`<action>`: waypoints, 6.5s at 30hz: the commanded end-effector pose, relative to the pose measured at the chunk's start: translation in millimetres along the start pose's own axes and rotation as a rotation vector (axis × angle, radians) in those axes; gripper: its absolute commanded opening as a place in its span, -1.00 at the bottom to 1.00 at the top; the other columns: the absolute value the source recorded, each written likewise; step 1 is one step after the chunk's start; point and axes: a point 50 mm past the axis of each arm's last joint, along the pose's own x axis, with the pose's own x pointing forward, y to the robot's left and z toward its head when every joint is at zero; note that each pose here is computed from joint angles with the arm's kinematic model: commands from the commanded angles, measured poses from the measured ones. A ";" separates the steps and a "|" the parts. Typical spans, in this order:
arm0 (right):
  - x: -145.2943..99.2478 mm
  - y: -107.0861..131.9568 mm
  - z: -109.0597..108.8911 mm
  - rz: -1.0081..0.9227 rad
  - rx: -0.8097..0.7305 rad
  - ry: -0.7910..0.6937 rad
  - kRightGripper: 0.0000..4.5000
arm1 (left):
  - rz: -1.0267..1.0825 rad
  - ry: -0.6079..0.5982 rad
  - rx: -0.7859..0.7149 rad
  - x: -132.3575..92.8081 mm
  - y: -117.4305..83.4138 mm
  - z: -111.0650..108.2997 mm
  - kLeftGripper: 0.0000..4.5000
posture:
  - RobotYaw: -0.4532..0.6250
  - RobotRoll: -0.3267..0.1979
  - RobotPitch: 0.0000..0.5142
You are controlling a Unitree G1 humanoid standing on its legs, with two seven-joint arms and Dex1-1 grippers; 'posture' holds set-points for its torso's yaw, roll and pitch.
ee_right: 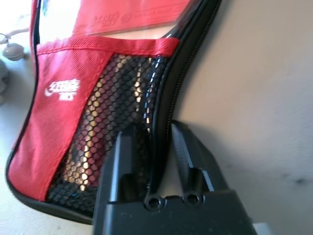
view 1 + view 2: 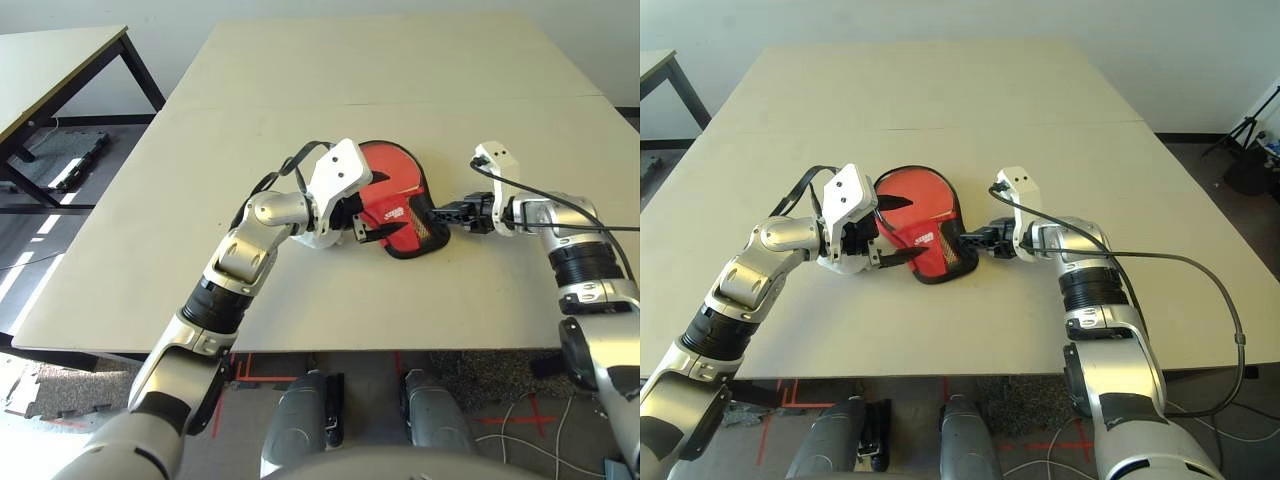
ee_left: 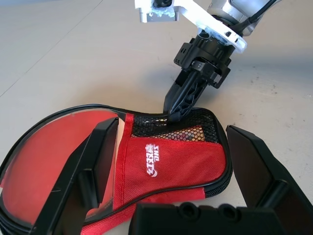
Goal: Store the ping-pong paddle in its case and zip it.
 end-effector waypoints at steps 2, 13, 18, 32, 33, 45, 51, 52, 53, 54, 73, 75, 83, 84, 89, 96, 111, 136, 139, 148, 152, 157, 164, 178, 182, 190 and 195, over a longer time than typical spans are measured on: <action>3.1 -4.4 -22.1 -0.015 0.099 0.081 -0.99 | 0.002 0.013 -0.009 -1.2 -0.1 -4.1 1.00 | -0.03 0.25 -0.57; -21.3 -6.9 -33.3 -0.027 0.085 0.086 -0.99 | 0.003 0.021 -0.009 -0.1 -0.6 -7.9 1.00 | -0.05 0.25 -0.56; -30.9 -4.5 -34.6 -0.016 0.060 0.093 -0.99 | 0.003 0.021 -0.009 1.0 -0.9 -8.7 1.00 | -0.05 0.25 -0.55; -91.6 -11.6 -43.4 -0.040 0.004 0.090 -0.99 | 0.014 0.014 -0.015 2.6 -1.3 -11.6 1.00 | -0.06 0.25 -0.55; -95.1 -11.7 -45.6 -0.039 0.005 0.092 -0.99 | 0.014 0.014 -0.015 2.9 -1.5 -11.9 1.00 | -0.07 0.25 -0.55; -113.5 -10.3 -69.1 -0.026 0.000 0.123 -0.99 | 0.002 0.005 -0.012 9.1 -2.5 -13.6 1.00 | -0.10 0.25 -0.56; -113.6 -13.6 -62.2 -0.029 -0.043 0.063 -0.77 | -0.003 0.004 -0.011 10.1 -2.9 -14.1 1.00 | -0.11 0.25 -0.55; -115.3 -12.7 -58.5 -0.013 -0.069 0.042 -0.64 | -0.004 0.006 -0.010 10.1 -2.9 -14.3 1.00 | -0.11 0.25 -0.55; -118.0 -11.4 -54.2 0.005 -0.106 0.025 -0.51 | -0.004 0.007 -0.010 10.0 -2.8 -14.3 1.00 | -0.11 0.25 -0.55; -120.6 -10.6 -50.7 0.019 -0.134 0.012 -0.36 | -0.005 0.008 -0.010 9.8 -2.6 -14.2 1.00 | -0.11 0.25 -0.55; -108.6 -41.8 32.5 -0.034 -0.515 -0.171 1.00 | 0.053 0.059 0.060 -33.3 16.1 9.6 1.00 | -0.05 0.25 -0.58; -97.4 -41.8 38.0 -0.020 -0.544 -0.167 1.00 | 0.074 0.077 0.062 -40.1 19.6 9.0 1.00 | -0.03 0.25 -0.58; -51.7 -30.9 44.0 0.077 -0.623 -0.134 1.00 | 0.150 0.164 0.035 -63.6 27.9 -0.8 1.00 | 0.03 0.25 -0.54; -45.6 -29.6 42.5 0.086 -0.623 -0.123 1.00 | 0.155 0.180 0.026 -66.0 27.7 -3.1 1.00 | 0.03 0.25 -0.53; -23.6 -26.3 32.3 0.099 -0.622 -0.061 1.00 | 0.184 0.246 -0.023 -74.2 26.4 -11.1 1.00 | 0.05 0.25 -0.50; -8.0 -28.1 14.9 0.078 -0.611 0.023 1.00 | 0.191 0.309 -0.099 -81.0 24.0 -17.9 1.00 | 0.07 0.25 -0.48; -3.0 -32.5 4.2 0.017 -0.615 0.050 1.00 | 0.093 0.436 -0.204 -87.8 11.7 -34.6 1.00 | 0.04 0.25 -0.46; -7.2 -37.6 -3.0 -0.018 -0.602 0.042 1.00 | 0.030 0.516 -0.146 -70.7 23.7 -43.1 -0.37 | -0.06 0.25 -0.44; -7.2 -37.8 -4.9 -0.017 -0.600 0.042 1.00 | 0.032 0.530 -0.126 -71.0 28.0 -43.2 -0.77 | -0.07 0.25 -0.44; -6.4 -38.1 -12.8 -0.009 -0.594 0.054 1.00 | 0.206 0.529 -0.002 -57.3 65.5 -36.7 -0.95 | -0.11 0.25 -0.41; -6.6 -38.9 -17.6 -0.008 -0.593 0.063 1.00 | 0.283 0.513 0.049 -47.6 85.6 -31.2 -0.95 | -0.13 0.25 -0.41; -6.8 -39.1 -22.5 -0.006 -0.592 0.068 1.00 | 0.328 0.496 0.084 -33.6 106.3 -26.6 -0.95 | -0.19 0.25 -0.40; -6.7 -38.3 -30.6 -0.001 -0.581 0.066 1.00 | 0.362 0.491 0.127 -14.3 122.6 -22.7 -0.95 | -0.26 0.25 -0.39; -9.7 -36.7 -43.4 -0.010 -0.551 0.057 1.00 | 0.538 0.411 0.189 24.8 129.8 6.2 -0.95 | -0.40 0.25 -0.38; -10.1 -35.6 -44.9 -0.012 -0.546 0.054 1.00 | 0.564 0.391 0.207 33.9 127.0 10.9 -0.95 | -0.43 0.25 -0.38; -9.7 -33.7 -48.4 -0.014 -0.536 0.050 1.00 | 0.614 0.350 0.233 46.7 123.5 20.4 -0.95 | -0.45 0.25 -0.37; -9.1 -32.9 -48.9 -0.017 -0.532 0.047 1.00 | 0.533 0.259 0.227 69.9 110.2 35.9 -0.95 | -0.46 0.25 -0.37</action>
